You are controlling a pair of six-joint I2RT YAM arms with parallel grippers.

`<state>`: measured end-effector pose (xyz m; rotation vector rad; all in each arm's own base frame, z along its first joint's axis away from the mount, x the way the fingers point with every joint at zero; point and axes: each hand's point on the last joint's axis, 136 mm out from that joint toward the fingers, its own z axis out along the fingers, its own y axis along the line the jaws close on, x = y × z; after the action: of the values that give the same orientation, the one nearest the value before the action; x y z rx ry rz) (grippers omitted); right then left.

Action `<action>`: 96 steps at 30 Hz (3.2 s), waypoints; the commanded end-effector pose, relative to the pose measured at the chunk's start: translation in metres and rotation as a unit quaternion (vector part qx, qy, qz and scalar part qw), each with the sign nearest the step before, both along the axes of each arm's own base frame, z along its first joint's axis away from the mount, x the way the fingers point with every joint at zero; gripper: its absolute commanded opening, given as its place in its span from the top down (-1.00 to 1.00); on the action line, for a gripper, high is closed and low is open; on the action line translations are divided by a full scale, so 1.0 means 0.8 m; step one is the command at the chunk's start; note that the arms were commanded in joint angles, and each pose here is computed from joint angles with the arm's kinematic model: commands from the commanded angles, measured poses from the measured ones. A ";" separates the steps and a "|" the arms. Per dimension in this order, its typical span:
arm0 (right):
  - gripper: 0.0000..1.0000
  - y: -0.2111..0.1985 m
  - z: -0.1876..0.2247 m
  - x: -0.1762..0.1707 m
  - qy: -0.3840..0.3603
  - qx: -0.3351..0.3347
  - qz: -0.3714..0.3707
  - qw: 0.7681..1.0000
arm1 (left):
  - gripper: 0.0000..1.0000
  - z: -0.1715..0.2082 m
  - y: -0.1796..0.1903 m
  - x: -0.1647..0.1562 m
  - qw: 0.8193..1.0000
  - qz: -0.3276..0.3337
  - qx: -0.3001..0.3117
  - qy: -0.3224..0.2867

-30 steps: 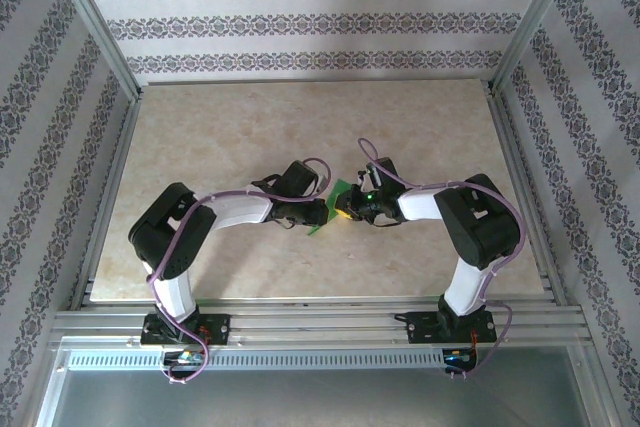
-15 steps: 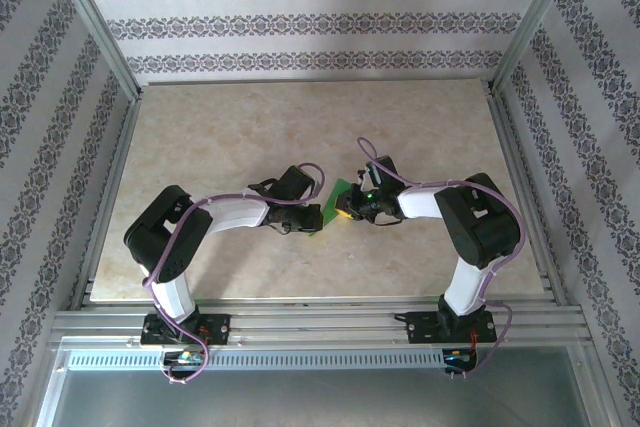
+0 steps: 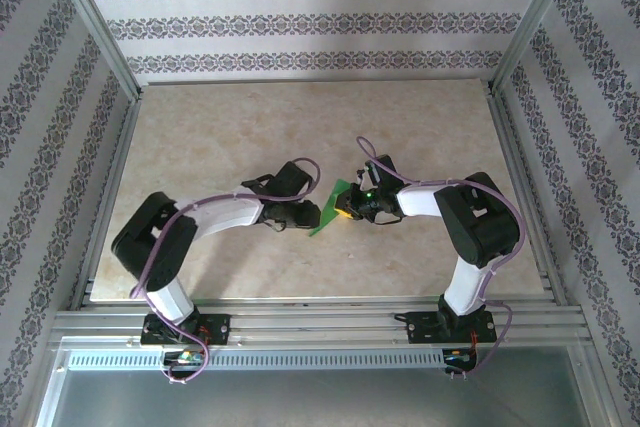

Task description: Fold a paper plane with a square sheet of paper (pick it up from the middle)

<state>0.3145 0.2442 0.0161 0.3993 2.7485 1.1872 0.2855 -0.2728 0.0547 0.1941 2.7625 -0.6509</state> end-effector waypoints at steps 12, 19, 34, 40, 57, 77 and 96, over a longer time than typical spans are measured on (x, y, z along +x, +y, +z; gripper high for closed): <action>0.66 -0.018 -0.037 -0.015 0.042 -0.048 -0.003 0.998 | 0.81 0.015 -0.056 0.019 0.996 -0.010 -0.090 0.005; 0.66 -0.018 -0.037 -0.015 0.044 -0.049 -0.001 0.998 | 0.85 -0.013 -0.052 0.009 0.997 -0.010 -0.073 0.037; 0.67 -0.019 -0.039 -0.016 0.048 -0.054 -0.001 0.997 | 0.88 -0.046 -0.042 -0.010 0.995 -0.008 -0.053 0.079; 0.67 -0.020 -0.041 -0.017 0.051 -0.056 -0.002 0.997 | 0.88 -0.054 -0.033 -0.017 0.996 -0.006 -0.034 0.088; 0.69 -0.022 -0.046 -0.020 0.058 -0.061 -0.005 0.996 | 0.92 -0.080 -0.009 -0.051 0.993 -0.012 0.024 0.115; 0.70 -0.023 -0.046 -0.019 0.062 -0.066 -0.007 0.996 | 0.96 -0.071 0.011 -0.099 0.989 -0.034 0.018 0.142; 0.70 -0.021 -0.045 -0.020 0.061 -0.064 -0.005 0.996 | 0.96 0.023 -0.005 -0.023 0.999 -0.003 -0.010 -0.048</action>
<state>0.3135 0.2444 0.0135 0.4044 2.7922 1.1662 0.2446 -0.2682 0.0610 0.2301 2.7735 -0.6777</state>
